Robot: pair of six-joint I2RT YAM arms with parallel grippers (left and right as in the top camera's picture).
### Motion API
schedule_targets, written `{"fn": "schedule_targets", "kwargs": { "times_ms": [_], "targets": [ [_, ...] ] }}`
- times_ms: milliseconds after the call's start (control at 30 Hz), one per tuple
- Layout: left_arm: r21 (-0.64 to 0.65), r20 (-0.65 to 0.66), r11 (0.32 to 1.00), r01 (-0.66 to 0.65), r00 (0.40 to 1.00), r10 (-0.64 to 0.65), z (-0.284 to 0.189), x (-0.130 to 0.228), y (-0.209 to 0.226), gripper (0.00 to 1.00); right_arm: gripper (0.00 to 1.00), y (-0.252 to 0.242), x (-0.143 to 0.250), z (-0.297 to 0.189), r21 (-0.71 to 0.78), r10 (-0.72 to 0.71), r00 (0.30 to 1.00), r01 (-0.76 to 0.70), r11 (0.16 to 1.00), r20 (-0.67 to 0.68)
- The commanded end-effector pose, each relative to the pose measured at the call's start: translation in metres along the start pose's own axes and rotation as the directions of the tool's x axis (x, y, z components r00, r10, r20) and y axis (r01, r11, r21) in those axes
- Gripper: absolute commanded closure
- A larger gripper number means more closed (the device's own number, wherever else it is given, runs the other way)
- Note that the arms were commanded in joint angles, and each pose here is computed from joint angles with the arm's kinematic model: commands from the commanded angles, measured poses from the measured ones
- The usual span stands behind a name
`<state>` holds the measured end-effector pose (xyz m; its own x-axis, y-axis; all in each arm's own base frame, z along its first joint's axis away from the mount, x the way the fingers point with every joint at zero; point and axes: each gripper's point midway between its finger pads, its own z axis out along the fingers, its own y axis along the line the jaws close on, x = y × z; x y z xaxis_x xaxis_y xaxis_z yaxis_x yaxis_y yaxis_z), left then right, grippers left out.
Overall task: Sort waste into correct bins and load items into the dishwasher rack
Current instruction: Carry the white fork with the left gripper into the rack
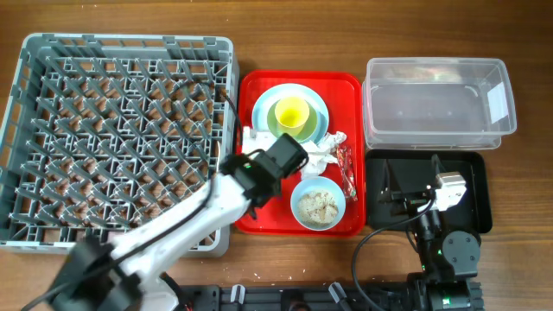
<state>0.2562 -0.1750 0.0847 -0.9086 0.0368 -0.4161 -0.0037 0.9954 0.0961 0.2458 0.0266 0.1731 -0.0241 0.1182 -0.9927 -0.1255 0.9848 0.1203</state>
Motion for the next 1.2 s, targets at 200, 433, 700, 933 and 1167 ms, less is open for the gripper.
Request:
{"fn": "schedule_targets", "kwargs": {
  "times_ms": [200,433,700,933,1167],
  "targets": [
    [-0.142,0.301,0.989,0.025,0.953,0.019,-0.084,-0.080,0.142,0.96,0.00,-0.003,-0.001,0.000,0.015,0.013,1.000,-0.013,1.000,0.008],
    [-0.133,0.029,0.990,0.045,0.999,-0.042,-0.017,-0.057,0.156,0.96,0.00,-0.003,-0.001,0.000,0.015,0.013,1.000,-0.013,1.000,0.008],
    [-0.113,-0.187,0.993,-0.037,0.982,0.015,0.036,-0.030,0.140,0.88,0.01,-0.003,-0.001,0.000,0.015,0.013,1.000,-0.013,1.000,0.008],
    [-0.070,-0.038,0.997,0.011,0.999,-0.014,-0.006,-0.065,0.139,0.46,0.00,-0.003,-0.001,0.000,0.015,0.013,1.000,-0.013,1.000,0.008],
    [0.468,-0.003,0.862,0.194,0.976,-0.218,-0.102,-0.065,0.060,0.00,0.00,-0.003,-0.001,0.000,0.015,0.013,1.000,-0.013,1.000,0.008]
  ]
}}
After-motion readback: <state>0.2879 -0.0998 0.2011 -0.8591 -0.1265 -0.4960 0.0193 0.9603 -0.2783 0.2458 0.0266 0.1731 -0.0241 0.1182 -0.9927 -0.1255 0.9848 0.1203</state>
